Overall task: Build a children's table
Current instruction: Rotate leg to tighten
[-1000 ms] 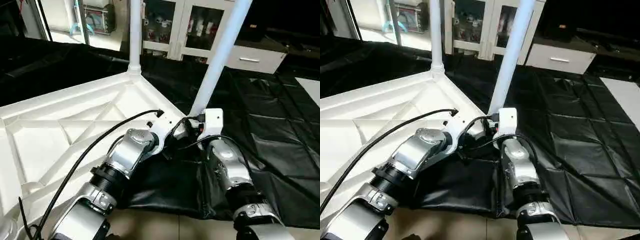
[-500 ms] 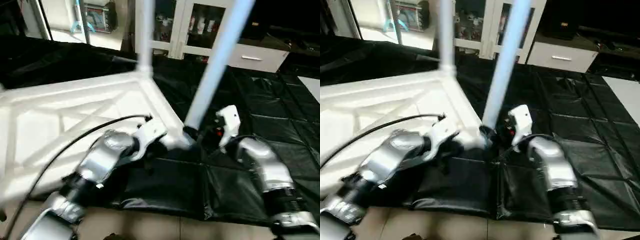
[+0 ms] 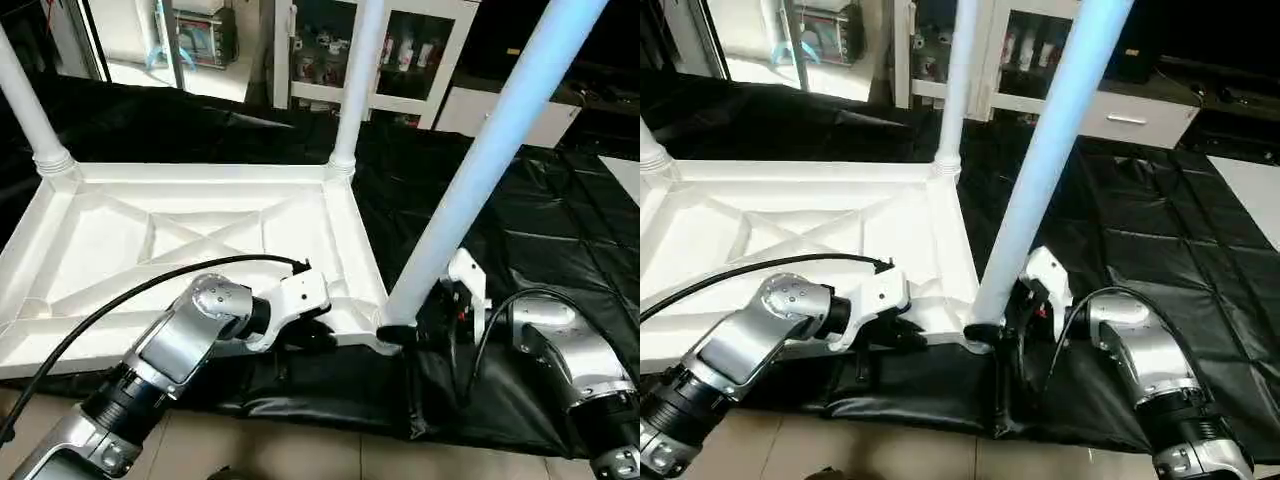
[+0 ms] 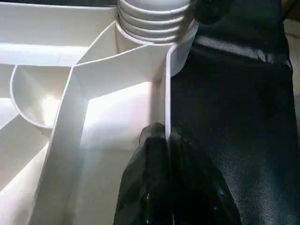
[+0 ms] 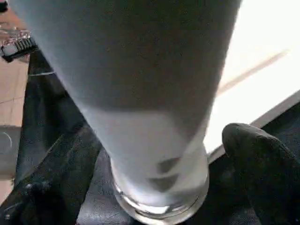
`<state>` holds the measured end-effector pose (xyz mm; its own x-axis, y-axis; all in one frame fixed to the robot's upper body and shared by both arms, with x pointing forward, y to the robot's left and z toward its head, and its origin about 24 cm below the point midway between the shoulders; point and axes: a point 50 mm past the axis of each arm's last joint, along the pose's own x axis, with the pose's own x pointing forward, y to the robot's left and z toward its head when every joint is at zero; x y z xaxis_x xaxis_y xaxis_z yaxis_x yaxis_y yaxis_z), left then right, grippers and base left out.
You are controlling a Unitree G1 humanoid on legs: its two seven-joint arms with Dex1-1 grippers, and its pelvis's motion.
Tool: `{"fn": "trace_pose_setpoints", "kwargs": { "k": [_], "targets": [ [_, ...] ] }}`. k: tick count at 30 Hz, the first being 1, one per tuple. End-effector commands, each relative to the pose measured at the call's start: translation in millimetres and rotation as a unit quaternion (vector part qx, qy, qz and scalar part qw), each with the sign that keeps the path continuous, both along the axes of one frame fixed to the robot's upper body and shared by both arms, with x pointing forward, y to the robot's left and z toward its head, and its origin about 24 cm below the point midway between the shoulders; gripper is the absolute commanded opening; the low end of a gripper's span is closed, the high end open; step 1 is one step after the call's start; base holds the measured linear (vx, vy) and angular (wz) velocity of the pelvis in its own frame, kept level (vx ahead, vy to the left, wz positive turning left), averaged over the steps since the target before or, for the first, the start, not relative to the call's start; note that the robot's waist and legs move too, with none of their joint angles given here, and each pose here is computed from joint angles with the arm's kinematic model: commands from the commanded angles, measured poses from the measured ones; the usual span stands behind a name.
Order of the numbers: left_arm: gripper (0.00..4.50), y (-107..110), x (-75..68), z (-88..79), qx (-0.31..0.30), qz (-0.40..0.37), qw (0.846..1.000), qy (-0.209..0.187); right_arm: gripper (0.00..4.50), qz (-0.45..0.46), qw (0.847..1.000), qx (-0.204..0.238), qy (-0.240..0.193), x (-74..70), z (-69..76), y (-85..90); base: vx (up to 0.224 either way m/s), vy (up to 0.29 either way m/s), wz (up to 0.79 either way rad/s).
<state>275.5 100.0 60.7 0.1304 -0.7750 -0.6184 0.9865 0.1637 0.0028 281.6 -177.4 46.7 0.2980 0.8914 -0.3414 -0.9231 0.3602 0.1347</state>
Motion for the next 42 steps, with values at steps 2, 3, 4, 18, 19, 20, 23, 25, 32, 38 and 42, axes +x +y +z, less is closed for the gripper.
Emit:
{"fn": "trace_pose_setpoints", "kwargs": {
  "k": [2,3,4,18,19,20,23,25,32,38,42],
  "targets": [
    [0.0,-11,-9.2,-1.8,-0.018,-0.031,0.999,0.019,4.11,0.013,1.0,-0.007,-0.006,-0.3,1.7,0.5,0.0,0.0,0.0],
    [0.0,-11,-9.3,-1.8,-0.017,-0.031,0.999,0.019,3.96,0.014,1.0,-0.007,-0.006,-0.6,1.4,0.6,0.0,0.0,0.0],
    [0.0,-11,-9.2,-1.8,-0.016,-0.03,0.999,0.019,3.96,0.015,1.0,-0.006,-0.004,-0.7,0.8,0.7,0.0,0.0,0.0],
    [0.0,-9,-8.1,-2.7,-0.009,-0.026,0.999,0.02,2.83,0.025,0.999,-0.021,-0.007,-1.3,-5.3,1.2,0.0,0.0,0.0],
    [0.0,-9,-8.1,-2.7,-0.009,-0.026,0.999,0.02,2.83,0.025,0.999,-0.021,-0.007,-1.2,-5.5,1.1,0.0,0.0,0.0],
    [0.0,-9,-7.9,-2.8,-0.008,-0.026,0.999,0.019,2.78,0.025,0.999,-0.024,-0.008,-0.9,-6.2,1.0,0.0,0.0,0.0],
    [0.0,-8,-7.8,-2.9,-0.008,-0.025,0.999,0.019,2.73,0.024,0.999,-0.026,-0.01,-0.4,-7.0,1.0,0.0,0.0,0.0],
    [0.0,-8,-7.4,-3.0,-0.007,-0.023,1.0,0.019,2.72,0.019,0.999,-0.024,-0.013,0.9,-7.5,2.2,0.0,0.0,0.0],
    [0.0,-12,14.1,-6.1,0.001,0.076,0.997,-0.008,2.72,-0.165,0.986,0.022,0.0,21.9,-19.9,11.5,0.0,0.0,0.0],
    [0.0,-21,39.2,-5.5,0.013,0.196,0.98,-0.037,2.71,-0.353,0.935,0.012,0.024,39.5,-34.4,25.6,0.0,0.0,0.0],
    [0.0,-43,54.1,-0.3,0.011,0.266,0.961,-0.074,2.7,-0.442,0.896,0.006,0.034,45.4,-43.3,64.5,0.0,0.0,0.0]
  ]
}}
